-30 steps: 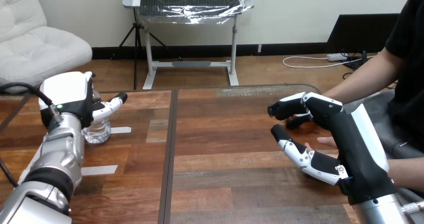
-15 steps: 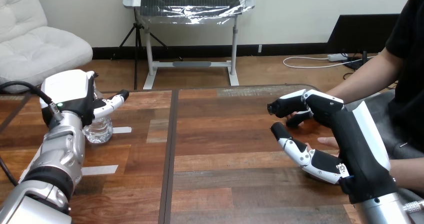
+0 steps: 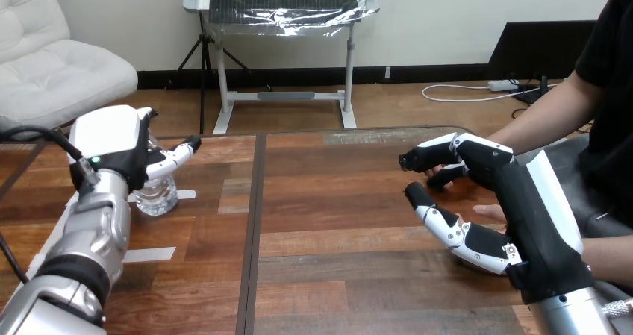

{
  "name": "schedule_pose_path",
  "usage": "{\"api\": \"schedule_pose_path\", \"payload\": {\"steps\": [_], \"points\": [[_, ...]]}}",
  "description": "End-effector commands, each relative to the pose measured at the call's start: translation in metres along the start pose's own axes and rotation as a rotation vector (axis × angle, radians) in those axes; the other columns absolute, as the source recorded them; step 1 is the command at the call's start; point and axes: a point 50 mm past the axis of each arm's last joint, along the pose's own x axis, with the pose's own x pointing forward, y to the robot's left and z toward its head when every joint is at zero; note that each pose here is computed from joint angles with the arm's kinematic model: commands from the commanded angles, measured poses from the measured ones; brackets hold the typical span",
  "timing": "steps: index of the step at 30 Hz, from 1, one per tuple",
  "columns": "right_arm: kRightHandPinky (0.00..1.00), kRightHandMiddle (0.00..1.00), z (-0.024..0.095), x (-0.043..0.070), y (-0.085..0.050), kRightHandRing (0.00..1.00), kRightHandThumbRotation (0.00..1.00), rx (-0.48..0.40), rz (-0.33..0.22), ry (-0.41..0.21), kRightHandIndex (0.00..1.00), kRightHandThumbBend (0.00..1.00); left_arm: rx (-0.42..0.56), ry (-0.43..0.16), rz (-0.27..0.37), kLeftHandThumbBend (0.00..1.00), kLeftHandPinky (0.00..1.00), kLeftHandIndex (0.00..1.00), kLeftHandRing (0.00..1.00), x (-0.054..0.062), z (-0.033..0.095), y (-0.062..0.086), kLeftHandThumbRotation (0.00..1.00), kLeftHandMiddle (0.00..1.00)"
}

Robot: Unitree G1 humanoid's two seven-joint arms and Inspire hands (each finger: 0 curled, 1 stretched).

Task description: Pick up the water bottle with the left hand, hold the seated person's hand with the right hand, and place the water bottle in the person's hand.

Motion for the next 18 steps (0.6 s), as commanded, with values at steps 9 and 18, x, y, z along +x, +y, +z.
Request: {"api": "schedule_pose_path", "payload": {"steps": [9,18], "points": [[0.52,0.62,0.01,0.01,-0.006,0.62,0.0,-0.015,-0.004,-0.08,0.57,0.4,-0.024,-0.068,-0.005,0.58,0.88,0.87,0.87,-0.011,0.009,-0.018,1.0,0.88],[0.51,0.62,0.01,0.01,-0.006,0.62,0.0,-0.025,-0.001,-0.082,0.57,0.4,-0.049,-0.092,-0.015,0.6,0.85,0.85,0.85,-0.018,0.009,-0.028,1.0,0.86]]}}
